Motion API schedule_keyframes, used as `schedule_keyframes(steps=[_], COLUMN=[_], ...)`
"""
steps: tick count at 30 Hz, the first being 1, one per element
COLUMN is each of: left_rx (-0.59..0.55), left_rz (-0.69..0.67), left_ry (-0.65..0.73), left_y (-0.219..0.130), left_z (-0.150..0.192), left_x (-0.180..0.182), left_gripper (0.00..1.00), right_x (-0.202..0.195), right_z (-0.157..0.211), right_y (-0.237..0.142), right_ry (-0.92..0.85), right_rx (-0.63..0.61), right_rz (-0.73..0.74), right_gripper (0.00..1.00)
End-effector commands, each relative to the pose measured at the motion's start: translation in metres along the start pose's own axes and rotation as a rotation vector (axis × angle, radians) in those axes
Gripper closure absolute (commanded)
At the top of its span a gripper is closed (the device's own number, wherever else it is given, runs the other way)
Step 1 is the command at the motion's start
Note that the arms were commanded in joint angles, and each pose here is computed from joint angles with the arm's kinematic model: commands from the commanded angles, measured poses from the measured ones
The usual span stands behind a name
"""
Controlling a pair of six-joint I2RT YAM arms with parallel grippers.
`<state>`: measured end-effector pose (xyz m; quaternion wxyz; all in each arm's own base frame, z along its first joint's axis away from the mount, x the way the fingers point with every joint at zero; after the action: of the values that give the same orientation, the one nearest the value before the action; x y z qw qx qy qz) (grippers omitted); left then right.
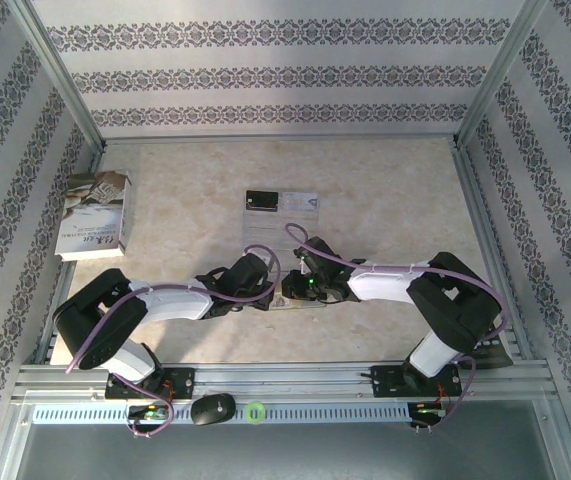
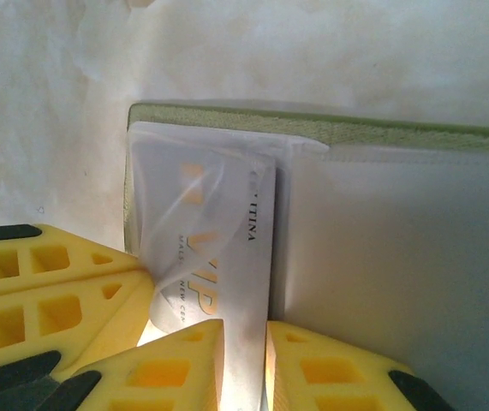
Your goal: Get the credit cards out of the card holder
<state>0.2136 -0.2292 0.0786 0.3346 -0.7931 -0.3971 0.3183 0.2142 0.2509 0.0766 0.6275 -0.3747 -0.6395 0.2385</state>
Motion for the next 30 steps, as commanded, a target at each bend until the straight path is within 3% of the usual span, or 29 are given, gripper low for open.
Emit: schedule_keyframes(steps=[1, 6, 15, 26, 27, 30], left_rx=[0.086, 0.084, 0.085, 0.060, 0.049, 0.002], left_rz=[0.030, 0.019, -0.027, -0.017, -0.011, -0.013], left_ry=[-0.029, -0.027, -0.064, -0.058, -0.050, -0.020], left_y=[0.003, -0.001, -0.005, -0.013, -0.017, -0.035], left_z=[0.019, 0.018, 0.026, 0.019, 0.015, 0.000], left_x=[0.004, 0.004, 0.018, 0.019, 0.017, 0.012], left_gripper=[0.91, 0.87, 0.76, 0.70, 0.69, 0.68], right_x=[-0.001, -0.008, -0.021, -0.034, -0.031, -0.024], right_z=[-0.001, -0.001, -0.001, 0.002, 0.001, -0.001], right_y=[0.010, 0.009, -0.020, -0.033, -0.033, -0.037], right_ry=[0.012, 0.024, 0.014, 0.010, -0.009, -0.051], right_rx=[0.011, -0.007, -0.141, -0.170, -0.162, -0.163], right_rz=[-0.031, -0.012, 0.065, 0.118, 0.108, 0.090], right_gripper=[0.83, 1.00, 1.00, 1.00, 0.98, 0.78])
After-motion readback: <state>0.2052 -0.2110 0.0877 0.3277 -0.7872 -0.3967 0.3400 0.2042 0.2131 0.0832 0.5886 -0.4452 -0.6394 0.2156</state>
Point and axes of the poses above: each hand's point on the last joint's axis, 136 mm out from that joint toward the fingers, its own y axis out along the fingers, its own x axis along the line the jaws close on, z = x × y, the point moved 7 cm from there along -y, back along the fingers, and after that the axes turned 11 degrees about y, right-handed, at the moved point
